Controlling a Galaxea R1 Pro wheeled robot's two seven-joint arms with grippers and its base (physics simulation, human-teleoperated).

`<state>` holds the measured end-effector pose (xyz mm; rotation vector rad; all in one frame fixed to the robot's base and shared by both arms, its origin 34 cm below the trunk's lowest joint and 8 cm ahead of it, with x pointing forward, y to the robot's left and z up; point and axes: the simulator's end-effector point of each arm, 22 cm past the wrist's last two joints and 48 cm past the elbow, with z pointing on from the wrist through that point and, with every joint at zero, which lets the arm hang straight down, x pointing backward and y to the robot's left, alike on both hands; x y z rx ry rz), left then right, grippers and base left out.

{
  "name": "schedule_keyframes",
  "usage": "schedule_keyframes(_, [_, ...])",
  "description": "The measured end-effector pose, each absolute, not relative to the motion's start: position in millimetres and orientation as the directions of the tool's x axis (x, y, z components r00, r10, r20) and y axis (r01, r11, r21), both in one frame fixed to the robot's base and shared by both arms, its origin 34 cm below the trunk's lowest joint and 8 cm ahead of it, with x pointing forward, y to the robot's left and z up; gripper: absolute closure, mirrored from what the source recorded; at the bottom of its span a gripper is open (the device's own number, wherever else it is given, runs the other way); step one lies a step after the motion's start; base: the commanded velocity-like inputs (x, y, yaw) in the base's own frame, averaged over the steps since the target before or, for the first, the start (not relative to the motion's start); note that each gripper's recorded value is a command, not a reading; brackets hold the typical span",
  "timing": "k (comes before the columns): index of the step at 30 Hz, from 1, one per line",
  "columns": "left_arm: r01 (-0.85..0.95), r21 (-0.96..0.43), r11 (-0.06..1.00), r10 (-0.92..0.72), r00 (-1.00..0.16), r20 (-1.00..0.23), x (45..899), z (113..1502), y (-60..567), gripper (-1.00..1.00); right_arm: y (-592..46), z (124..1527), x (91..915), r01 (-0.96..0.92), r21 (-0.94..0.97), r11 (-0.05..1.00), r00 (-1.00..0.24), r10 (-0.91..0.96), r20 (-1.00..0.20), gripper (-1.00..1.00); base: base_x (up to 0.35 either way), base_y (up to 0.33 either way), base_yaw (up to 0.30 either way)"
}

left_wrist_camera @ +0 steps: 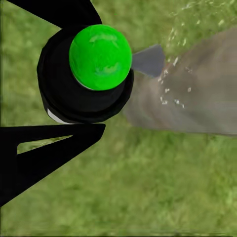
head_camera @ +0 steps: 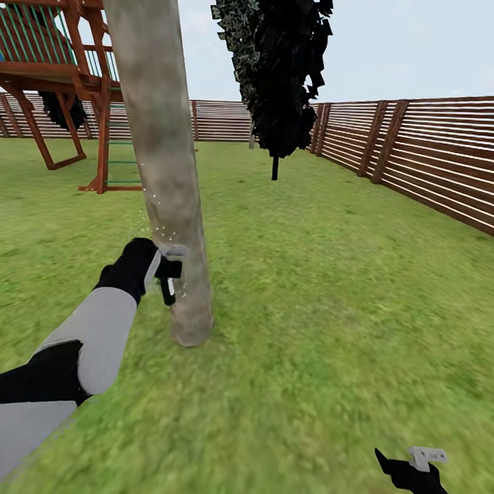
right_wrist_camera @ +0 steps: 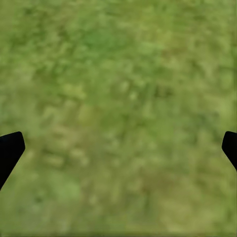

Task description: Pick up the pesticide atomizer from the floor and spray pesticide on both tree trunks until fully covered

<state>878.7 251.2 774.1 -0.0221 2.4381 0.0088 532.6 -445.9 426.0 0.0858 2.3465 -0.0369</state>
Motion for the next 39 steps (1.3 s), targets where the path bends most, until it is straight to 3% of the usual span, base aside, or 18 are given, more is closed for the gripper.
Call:
schedule_keyframes(5, [0.065, -0.090, 0.994, -0.002, -0.800, -0.599, 864.0, 749.8, 229.0, 1.00, -445.4, 425.6, 532.7, 0.072, 0.000, 0.997, -0.700, 0.050, -0.712, -1.00, 0.000, 0.000, 0.000])
schedule_keyframes(7, [0.095, -0.066, 0.993, 0.046, -0.849, -0.526, 827.9, 686.1, 230.0, 1.00, -445.3, 425.4, 532.5, 0.071, 0.000, 0.997, -0.700, 0.050, -0.712, -1.00, 0.000, 0.000, 0.000])
schedule_keyframes(11, [0.139, -0.022, 0.990, 0.107, -0.846, -0.523, 810.8, 652.7, 229.6, 1.00, -444.7, 425.4, 532.6, 0.071, 0.000, 0.997, -0.700, 0.050, -0.712, -1.00, 0.000, 0.000, 0.000])
schedule_keyframes(22, [0.077, 0.008, 0.997, 0.064, -0.769, -0.636, 886.6, 818.8, 256.5, 1.00, -445.9, 425.7, 532.5, 0.073, -0.002, 0.997, -0.700, 0.050, -0.712, -1.00, 0.000, 0.000, 0.000])
schedule_keyframes(31, [0.079, 0.016, 0.997, 0.077, -0.881, -0.466, 815.1, 678.9, 266.5, 1.00, -445.8, 425.5, 532.5, 0.072, -0.002, 0.997, -0.700, 0.050, -0.712, -1.00, 0.000, 0.000, 0.000])
schedule_keyframes(34, [0.072, 0.017, 0.997, 0.071, -0.873, -0.482, 819.2, 685.4, 270.3, 1.00, -445.9, 425.7, 532.5, 0.073, -0.002, 0.997, -0.700, 0.050, -0.712, -1.00, 0.000, 0.000, 0.000])
schedule_keyframes(39, [0.050, 0.035, 0.998, 0.061, -0.774, -0.630, 879.1, 807.3, 274.7, 1.00, -446.6, 426.2, 532.8, 0.074, -0.003, 0.997, -0.699, 0.050, -0.713, -1.00, 0.000, 0.000, 0.000])
